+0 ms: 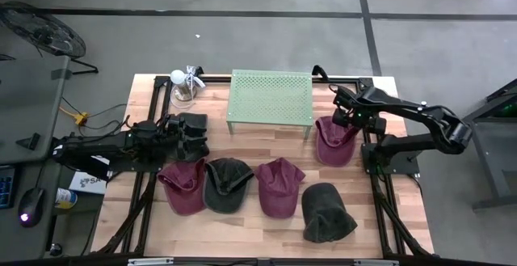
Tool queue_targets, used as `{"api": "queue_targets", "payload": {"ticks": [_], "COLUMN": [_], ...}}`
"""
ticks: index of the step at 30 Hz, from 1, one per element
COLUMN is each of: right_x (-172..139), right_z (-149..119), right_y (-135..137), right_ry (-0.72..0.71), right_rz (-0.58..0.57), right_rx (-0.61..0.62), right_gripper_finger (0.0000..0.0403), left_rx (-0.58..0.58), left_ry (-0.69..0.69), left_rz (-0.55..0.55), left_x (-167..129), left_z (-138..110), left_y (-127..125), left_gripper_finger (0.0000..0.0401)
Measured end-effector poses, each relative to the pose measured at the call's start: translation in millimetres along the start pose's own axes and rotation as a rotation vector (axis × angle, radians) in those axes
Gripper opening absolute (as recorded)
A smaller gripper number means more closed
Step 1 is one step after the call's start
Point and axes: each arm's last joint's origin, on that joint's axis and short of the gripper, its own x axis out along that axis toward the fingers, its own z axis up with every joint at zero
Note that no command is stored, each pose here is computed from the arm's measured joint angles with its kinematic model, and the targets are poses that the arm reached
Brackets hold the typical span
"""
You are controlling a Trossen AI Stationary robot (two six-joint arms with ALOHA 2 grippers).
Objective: Pick & Place hat
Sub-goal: Put the top dark red cap on the shelf
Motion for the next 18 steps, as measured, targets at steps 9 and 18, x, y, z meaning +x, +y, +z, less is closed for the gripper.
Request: {"api": "queue_targets", "payload": {"ticks": [9,18], "right_x": [2.1,2.2], "right_z": [-0.2,0.0], "right_y": [0.1,0.4], "right_ry": [-0.004,-0.008], "right_rz": [0.002,0.002], "right_rx": [0.015,0.033], "right_gripper_finger": [0.0183,0.0108], "left_rx": [0.000,0.000], "left_ry": [0.000,0.000], "left_rz": [0.000,0.000], "left_x": [0.0,0.0], "left_z": [0.0,0.0], "left_y": [0.0,0.0], "left_gripper_finger": [0.0248,0.0248]}}
